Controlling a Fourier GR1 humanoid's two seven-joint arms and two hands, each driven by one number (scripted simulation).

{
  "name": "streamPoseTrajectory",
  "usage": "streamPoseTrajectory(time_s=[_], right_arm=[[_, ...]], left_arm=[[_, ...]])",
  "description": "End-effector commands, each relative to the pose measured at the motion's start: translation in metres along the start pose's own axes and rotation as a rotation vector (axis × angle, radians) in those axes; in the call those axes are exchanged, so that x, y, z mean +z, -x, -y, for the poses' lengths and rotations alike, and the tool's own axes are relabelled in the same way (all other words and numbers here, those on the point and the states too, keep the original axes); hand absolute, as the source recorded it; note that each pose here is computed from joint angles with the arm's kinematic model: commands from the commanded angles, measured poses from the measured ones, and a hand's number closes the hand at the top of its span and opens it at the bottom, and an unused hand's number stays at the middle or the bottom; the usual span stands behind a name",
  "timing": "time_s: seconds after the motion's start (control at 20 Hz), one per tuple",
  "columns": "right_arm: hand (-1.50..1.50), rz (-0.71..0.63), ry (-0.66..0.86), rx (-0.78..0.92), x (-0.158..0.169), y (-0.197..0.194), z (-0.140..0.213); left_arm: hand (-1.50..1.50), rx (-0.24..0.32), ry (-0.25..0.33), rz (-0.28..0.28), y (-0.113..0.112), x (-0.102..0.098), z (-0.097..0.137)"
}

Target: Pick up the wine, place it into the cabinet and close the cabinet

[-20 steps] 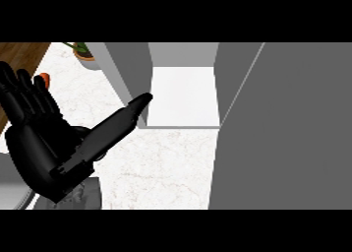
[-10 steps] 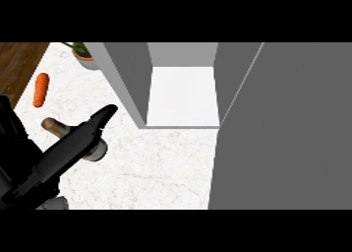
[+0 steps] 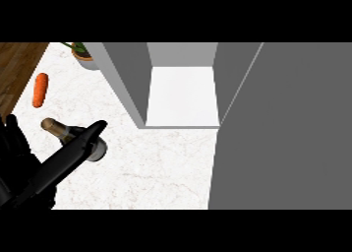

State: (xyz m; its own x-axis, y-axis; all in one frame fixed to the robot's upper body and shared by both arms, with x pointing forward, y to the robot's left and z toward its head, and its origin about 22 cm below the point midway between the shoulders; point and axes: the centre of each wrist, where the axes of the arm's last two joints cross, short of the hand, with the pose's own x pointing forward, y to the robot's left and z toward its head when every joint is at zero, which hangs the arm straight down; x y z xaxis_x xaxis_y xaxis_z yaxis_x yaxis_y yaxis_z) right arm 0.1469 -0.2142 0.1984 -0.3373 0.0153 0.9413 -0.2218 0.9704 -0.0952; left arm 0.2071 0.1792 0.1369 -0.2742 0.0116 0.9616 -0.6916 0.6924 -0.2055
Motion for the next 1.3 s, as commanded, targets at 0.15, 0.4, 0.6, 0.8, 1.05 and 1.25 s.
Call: streamPoseTrajectory(time_s=[0.15,0.4,0.6,0.8,1.05,1.25], right_arm=[[-1.50,0.045,-0.022,-0.018,0.024,-0.031,-0.003],[-1.50,0.059,-0.025,-0.028,0.015,-0.026,-0.001],[-1.50,0.048,-0.039,-0.011,0.014,-0.028,0.001],[-1.50,0.059,-0.028,-0.027,0.026,-0.037,-0.001],[-1.50,0.034,-0.029,-0.013,0.015,-0.029,0.001],[-1.50,0.051,-0.015,-0.039,0.014,-0.034,-0.010]], left_arm=[[-1.50,-0.024,-0.009,-0.061,0.026,-0.018,-0.018],[-1.50,0.000,-0.040,-0.071,0.050,-0.015,-0.031],[-1.50,-0.021,-0.055,-0.043,0.066,-0.018,-0.040],[-1.50,-0.058,-0.071,-0.044,0.095,-0.019,-0.040],[-1.50,-0.010,-0.061,-0.067,0.113,-0.031,-0.061],[-1.50,-0.043,-0.062,-0.066,0.130,-0.026,-0.080]])
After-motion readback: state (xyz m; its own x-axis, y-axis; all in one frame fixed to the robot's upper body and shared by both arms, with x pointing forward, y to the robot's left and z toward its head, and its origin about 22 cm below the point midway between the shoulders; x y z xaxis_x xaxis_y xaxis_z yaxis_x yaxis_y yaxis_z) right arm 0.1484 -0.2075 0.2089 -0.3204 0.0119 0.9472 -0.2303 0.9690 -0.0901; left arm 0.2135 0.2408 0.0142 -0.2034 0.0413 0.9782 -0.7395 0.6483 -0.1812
